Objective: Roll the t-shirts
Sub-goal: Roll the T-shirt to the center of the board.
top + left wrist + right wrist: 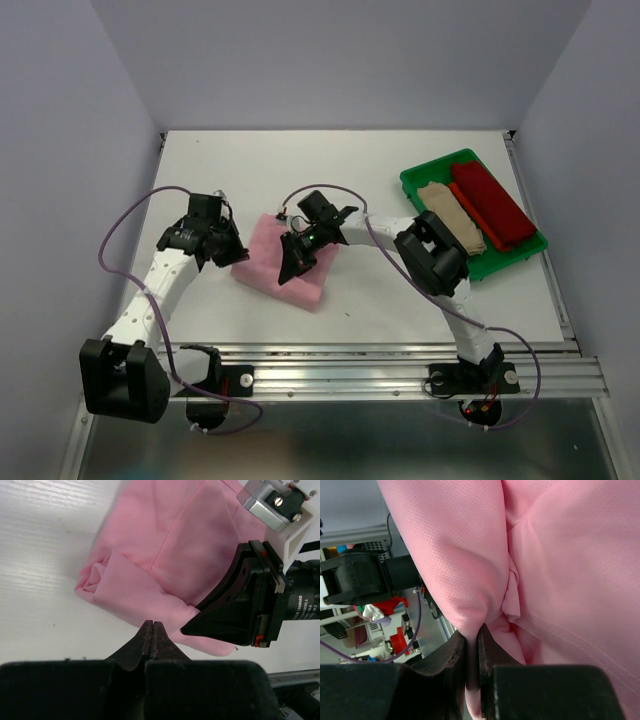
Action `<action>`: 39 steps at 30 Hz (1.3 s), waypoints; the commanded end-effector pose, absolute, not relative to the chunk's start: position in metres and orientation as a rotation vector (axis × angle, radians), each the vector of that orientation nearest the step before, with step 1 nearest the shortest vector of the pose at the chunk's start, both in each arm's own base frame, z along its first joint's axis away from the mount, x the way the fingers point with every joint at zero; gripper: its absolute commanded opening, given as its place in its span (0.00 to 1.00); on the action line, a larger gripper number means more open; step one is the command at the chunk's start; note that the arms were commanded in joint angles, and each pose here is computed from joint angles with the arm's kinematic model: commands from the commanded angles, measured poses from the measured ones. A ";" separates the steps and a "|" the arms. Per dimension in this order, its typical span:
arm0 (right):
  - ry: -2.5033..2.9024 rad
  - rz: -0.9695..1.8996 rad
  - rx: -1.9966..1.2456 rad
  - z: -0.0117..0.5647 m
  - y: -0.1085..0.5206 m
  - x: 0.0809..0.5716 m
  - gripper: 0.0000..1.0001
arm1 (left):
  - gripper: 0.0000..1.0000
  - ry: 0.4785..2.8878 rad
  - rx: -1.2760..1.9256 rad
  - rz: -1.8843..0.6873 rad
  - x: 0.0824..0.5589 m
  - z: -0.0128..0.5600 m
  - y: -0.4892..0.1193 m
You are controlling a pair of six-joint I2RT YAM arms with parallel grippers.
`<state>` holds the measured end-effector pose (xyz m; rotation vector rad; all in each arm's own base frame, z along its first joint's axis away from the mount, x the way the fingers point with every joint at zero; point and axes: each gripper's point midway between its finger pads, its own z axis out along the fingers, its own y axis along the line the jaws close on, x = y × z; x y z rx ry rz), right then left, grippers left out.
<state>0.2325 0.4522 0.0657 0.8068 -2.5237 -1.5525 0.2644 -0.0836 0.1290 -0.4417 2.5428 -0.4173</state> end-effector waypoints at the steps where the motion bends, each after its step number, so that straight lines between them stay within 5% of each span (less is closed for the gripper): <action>1: -2.471 -1.610 0.802 0.076 0.457 0.239 0.01 | 0.00 2.582 -0.434 -0.385 0.252 0.116 -0.086; 34: -2.548 -1.599 0.765 0.076 0.448 0.255 0.05 | 0.00 2.686 -0.361 -0.229 0.294 0.057 -0.097; 37: -2.664 -1.583 0.801 0.090 0.443 0.263 0.21 | 0.00 2.707 -0.369 -0.214 0.297 0.047 -0.097; 39: -2.760 -1.565 0.815 0.103 0.436 0.268 0.44 | 0.00 2.702 -0.371 -0.216 0.298 0.047 -0.098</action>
